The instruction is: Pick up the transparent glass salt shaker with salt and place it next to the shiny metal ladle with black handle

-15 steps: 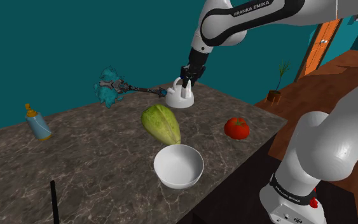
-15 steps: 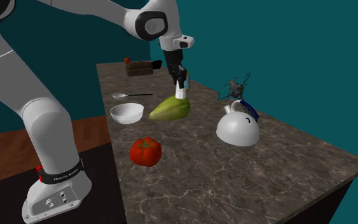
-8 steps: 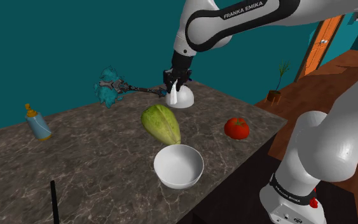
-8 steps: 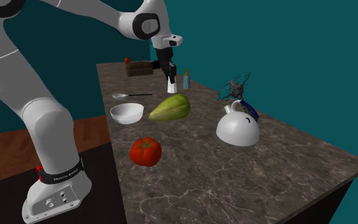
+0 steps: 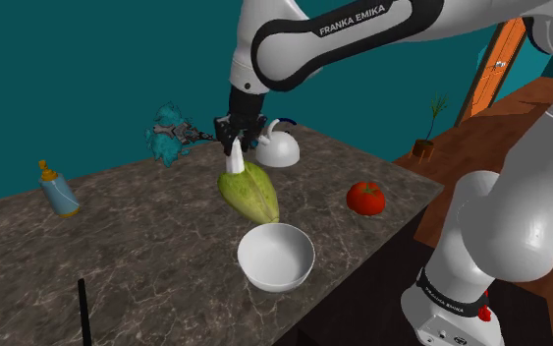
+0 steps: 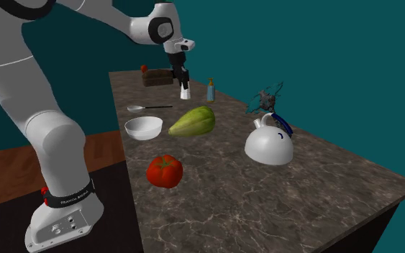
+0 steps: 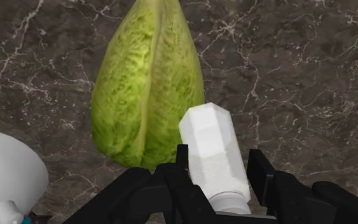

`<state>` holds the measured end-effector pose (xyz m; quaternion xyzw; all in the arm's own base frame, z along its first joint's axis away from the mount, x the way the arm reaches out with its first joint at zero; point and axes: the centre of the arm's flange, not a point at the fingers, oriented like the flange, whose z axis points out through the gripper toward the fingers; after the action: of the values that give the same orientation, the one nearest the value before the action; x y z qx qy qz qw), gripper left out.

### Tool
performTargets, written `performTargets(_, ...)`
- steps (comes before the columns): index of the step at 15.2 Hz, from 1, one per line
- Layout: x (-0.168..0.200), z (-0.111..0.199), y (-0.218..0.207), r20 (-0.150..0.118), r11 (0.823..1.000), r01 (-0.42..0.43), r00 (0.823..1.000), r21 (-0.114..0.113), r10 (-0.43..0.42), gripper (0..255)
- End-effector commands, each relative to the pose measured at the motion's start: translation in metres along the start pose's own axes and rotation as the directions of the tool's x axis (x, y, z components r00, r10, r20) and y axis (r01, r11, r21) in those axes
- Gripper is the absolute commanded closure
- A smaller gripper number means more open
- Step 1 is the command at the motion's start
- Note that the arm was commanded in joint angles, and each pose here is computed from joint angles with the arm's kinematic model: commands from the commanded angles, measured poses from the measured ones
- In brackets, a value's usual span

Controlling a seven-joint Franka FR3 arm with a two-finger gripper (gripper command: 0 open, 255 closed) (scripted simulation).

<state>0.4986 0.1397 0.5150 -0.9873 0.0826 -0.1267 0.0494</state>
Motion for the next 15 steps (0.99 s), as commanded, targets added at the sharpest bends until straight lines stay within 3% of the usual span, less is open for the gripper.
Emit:
performTargets(1, 0.000, 0.002, -0.027, 0.000, 1.000, -0.002, 1.000, 0.000, 0.002, 255)
performTargets(15, -0.001, 0.024, -0.210, 0.000, 1.000, -0.002, 1.000, 0.000, 0.002, 255)
